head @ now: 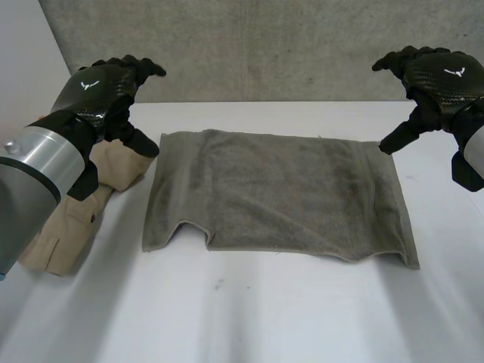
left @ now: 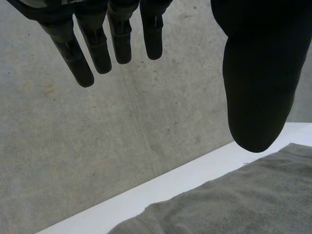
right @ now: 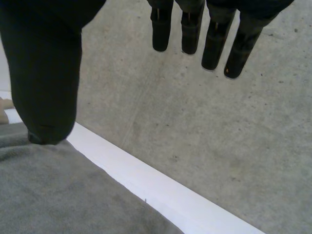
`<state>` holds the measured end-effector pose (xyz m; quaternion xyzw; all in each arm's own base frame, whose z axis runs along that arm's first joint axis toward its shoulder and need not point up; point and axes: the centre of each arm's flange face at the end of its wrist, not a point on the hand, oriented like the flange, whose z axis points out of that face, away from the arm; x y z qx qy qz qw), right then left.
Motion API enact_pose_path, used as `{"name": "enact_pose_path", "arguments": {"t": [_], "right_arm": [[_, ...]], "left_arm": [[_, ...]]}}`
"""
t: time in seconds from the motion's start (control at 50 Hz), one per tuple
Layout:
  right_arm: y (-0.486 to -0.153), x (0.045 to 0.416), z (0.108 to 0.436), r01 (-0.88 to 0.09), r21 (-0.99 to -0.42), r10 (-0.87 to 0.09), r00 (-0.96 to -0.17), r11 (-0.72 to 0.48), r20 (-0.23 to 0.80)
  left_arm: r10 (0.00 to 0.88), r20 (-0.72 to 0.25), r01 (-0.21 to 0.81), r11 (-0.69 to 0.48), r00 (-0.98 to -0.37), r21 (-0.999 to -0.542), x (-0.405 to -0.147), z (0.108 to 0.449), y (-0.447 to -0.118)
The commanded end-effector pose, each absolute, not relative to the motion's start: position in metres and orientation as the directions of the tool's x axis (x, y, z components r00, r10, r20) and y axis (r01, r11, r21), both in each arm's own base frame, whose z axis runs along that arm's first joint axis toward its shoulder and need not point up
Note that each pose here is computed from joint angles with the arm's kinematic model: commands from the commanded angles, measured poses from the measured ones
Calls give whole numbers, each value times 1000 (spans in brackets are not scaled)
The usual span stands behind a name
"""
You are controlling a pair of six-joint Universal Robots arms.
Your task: Fold the laundry.
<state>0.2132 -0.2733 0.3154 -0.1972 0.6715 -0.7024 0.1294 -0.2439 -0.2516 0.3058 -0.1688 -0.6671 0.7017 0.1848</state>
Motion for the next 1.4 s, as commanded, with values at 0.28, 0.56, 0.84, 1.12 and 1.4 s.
{"name": "enact_pose_path", "arguments": {"t": [0.28,0.56,0.84,1.12,1.4], "right_arm": [[-271,211,295,-209,-977,-461,-871,38,168],[-265,190,197,-526,-809,-467,-803,262,371],[-274,178,136,-502,-817,-489,-809,284,327],[-291,179,121,-497,-823,-480,-813,275,330],[-288,168,140,-530,-804,-461,-804,271,375]], "left_arm": [[497,-36,38,-5,-867,-999,-248,284,-251],[597,-218,344,104,-772,-933,-280,183,-252],[599,-230,368,116,-767,-923,-293,137,-275],[546,-291,421,127,-785,-898,-294,114,-292],[445,-328,393,59,-833,-918,-287,138,-300]]}}
